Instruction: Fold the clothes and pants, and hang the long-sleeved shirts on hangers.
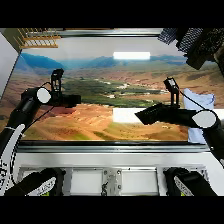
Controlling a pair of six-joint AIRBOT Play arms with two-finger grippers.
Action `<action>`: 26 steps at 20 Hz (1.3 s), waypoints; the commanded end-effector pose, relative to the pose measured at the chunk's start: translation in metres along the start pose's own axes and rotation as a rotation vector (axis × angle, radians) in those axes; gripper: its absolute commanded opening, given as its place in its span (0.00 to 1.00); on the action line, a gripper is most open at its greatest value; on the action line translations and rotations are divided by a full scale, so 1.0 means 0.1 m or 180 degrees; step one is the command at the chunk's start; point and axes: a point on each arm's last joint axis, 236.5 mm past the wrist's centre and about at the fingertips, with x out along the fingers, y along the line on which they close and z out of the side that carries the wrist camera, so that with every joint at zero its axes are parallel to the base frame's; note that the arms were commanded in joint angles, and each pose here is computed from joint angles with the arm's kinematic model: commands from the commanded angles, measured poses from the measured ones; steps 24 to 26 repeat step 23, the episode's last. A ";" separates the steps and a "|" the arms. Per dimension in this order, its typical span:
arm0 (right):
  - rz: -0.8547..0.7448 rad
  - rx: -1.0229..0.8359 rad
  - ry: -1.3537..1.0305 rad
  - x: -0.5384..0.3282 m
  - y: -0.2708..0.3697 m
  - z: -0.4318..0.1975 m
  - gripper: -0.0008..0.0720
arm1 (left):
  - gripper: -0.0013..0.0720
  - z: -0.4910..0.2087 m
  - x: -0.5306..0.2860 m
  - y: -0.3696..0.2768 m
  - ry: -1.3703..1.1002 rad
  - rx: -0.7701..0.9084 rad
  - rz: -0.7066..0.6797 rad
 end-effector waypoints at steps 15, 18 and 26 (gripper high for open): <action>0.0073 -0.0049 0.0052 0.05 0.09 -0.04 0.04 | 0.03 0.01 0.00 0.00 -0.0009 -0.0004 -0.0001; 0.0073 -0.0049 0.0052 0.05 0.09 -0.04 0.04 | 0.03 0.01 0.00 0.00 -0.0009 -0.0004 -0.0001; 0.0073 -0.0049 0.0052 0.05 0.09 -0.04 0.04 | 0.03 0.01 0.00 0.00 -0.0009 -0.0003 0.0000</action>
